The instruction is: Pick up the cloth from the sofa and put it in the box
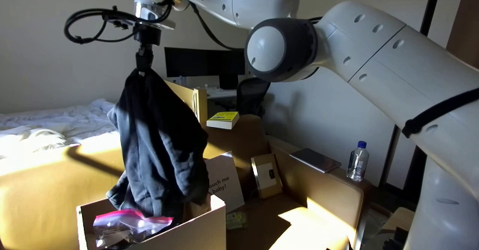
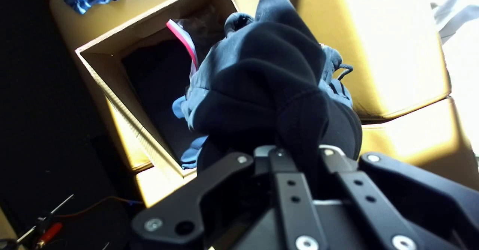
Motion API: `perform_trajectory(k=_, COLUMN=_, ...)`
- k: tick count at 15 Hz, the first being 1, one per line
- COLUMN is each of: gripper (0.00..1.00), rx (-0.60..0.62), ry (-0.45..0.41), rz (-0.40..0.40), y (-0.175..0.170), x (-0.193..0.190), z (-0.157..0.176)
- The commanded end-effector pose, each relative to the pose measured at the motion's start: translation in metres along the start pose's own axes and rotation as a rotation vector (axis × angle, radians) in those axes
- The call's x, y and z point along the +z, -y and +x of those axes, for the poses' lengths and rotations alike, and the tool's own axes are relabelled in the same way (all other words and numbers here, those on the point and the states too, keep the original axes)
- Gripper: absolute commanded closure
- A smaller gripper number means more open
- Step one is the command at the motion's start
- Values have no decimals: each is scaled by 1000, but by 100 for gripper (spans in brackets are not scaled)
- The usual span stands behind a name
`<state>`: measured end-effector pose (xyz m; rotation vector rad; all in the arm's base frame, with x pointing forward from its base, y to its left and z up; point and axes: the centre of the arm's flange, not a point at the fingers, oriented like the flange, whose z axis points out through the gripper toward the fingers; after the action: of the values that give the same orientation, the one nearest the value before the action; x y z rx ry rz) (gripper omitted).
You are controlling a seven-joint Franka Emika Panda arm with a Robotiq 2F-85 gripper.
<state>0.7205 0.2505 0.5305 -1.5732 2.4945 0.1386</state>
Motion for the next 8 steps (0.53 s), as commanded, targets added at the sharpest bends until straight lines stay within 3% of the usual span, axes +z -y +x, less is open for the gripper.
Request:
perform_trajectory(k=1, gripper=98, rx=160, ry=-123, rz=2, y=12, x=37, z=-19)
perform_trajectory(k=4, gripper=98, rx=285, ry=-220, rz=-60, y=-4, x=60, z=-2)
perform_trajectory(k=8, gripper=98, rx=376, ry=-326, rz=-237, y=-3, x=91, z=25)
